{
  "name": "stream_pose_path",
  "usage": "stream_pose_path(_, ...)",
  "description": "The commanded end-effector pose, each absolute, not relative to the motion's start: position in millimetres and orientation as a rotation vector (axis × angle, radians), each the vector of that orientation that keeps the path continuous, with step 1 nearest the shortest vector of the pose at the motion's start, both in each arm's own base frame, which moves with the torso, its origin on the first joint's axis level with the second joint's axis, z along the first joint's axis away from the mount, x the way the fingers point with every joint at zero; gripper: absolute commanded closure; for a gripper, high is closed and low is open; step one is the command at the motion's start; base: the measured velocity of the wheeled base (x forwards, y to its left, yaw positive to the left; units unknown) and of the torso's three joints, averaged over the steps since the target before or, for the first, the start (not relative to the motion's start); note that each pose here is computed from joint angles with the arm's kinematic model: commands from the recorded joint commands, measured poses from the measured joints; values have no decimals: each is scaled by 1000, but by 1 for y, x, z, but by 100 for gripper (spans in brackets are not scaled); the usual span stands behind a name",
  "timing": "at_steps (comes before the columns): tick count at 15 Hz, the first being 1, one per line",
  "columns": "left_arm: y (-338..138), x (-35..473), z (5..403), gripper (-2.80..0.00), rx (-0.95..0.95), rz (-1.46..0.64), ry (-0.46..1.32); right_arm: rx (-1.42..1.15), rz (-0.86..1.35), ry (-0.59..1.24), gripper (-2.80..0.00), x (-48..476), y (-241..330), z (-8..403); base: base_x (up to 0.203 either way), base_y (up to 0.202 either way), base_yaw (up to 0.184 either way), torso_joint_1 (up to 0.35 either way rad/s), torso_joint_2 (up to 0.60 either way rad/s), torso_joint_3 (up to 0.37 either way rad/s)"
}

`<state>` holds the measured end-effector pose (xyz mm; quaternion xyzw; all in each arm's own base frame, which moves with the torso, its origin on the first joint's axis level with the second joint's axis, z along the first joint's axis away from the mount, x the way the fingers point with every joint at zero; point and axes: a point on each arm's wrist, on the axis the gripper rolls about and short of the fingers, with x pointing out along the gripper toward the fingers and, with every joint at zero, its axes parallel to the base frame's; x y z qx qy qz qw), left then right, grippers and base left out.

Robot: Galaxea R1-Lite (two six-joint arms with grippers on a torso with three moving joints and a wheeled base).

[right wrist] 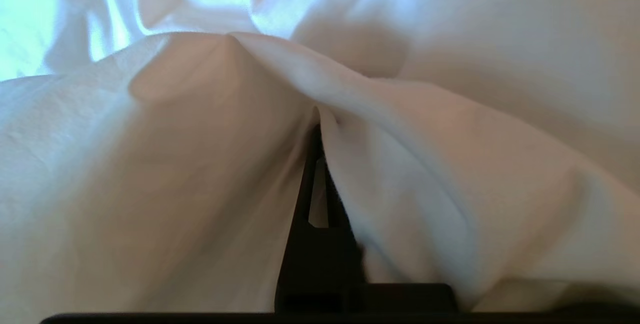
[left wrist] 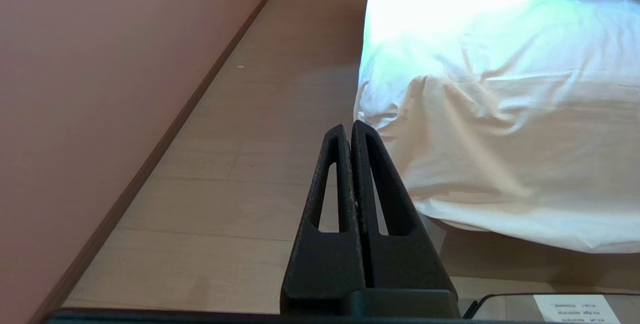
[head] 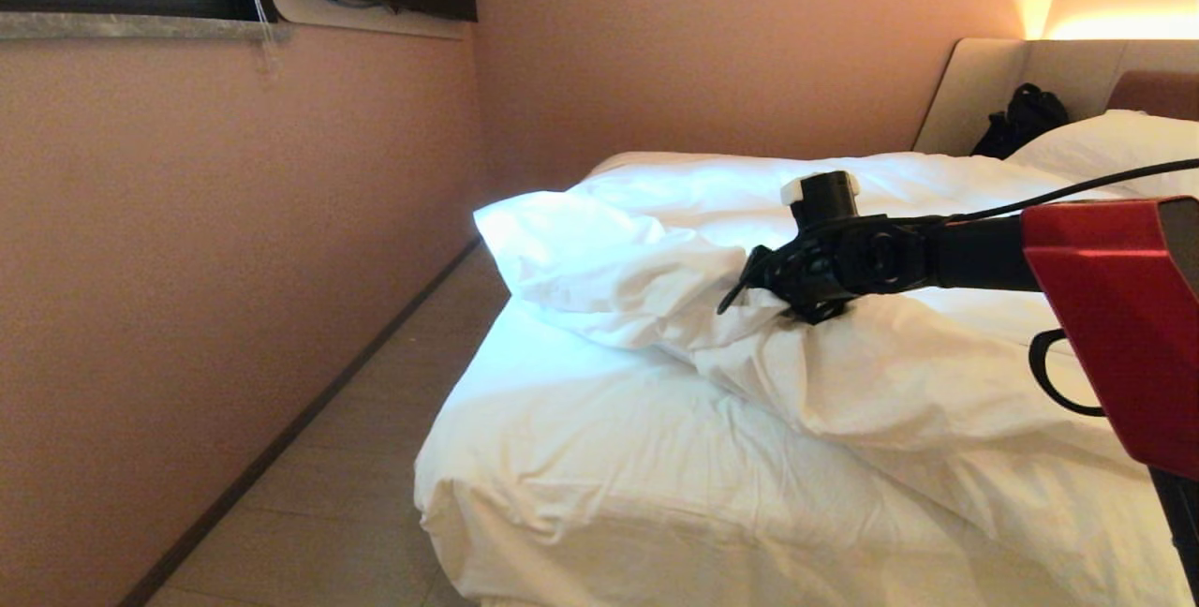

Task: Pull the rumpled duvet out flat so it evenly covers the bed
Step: Flatten the corners of the folded blanket

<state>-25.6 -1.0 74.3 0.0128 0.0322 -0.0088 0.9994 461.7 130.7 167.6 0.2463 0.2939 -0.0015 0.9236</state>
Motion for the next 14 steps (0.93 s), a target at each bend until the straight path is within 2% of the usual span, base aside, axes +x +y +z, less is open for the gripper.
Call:
stream_pose_path(1, -1, -26, 74, 0, 26, -18, 65, 500, -19, 617, 0, 465, 125, 161, 0, 0, 0, 0, 0, 0)
stream_pose_path(4, -1, -26, 74, 0, 26, -18, 64, 499, -23, 640, 0, 468, 127, 150, 0, 0, 0, 0, 0, 0)
stream_pose_path(5, -1, -26, 74, 0, 26, -18, 65, 500, -21, 639, -280, 467, 127, 151, 0, 0, 0, 0, 0, 0)
stream_pose_path(12, -1, -26, 74, 0, 26, -18, 64, 516, 6, 586, -280, 445, 121, 192, 0, 0, 0, 0, 0, 0)
stream_pose_path(14, -1, -26, 74, 0, 26, -18, 64, 528, 29, 534, -280, 427, 118, 222, 0, 0, 0, 0, 0, 0)
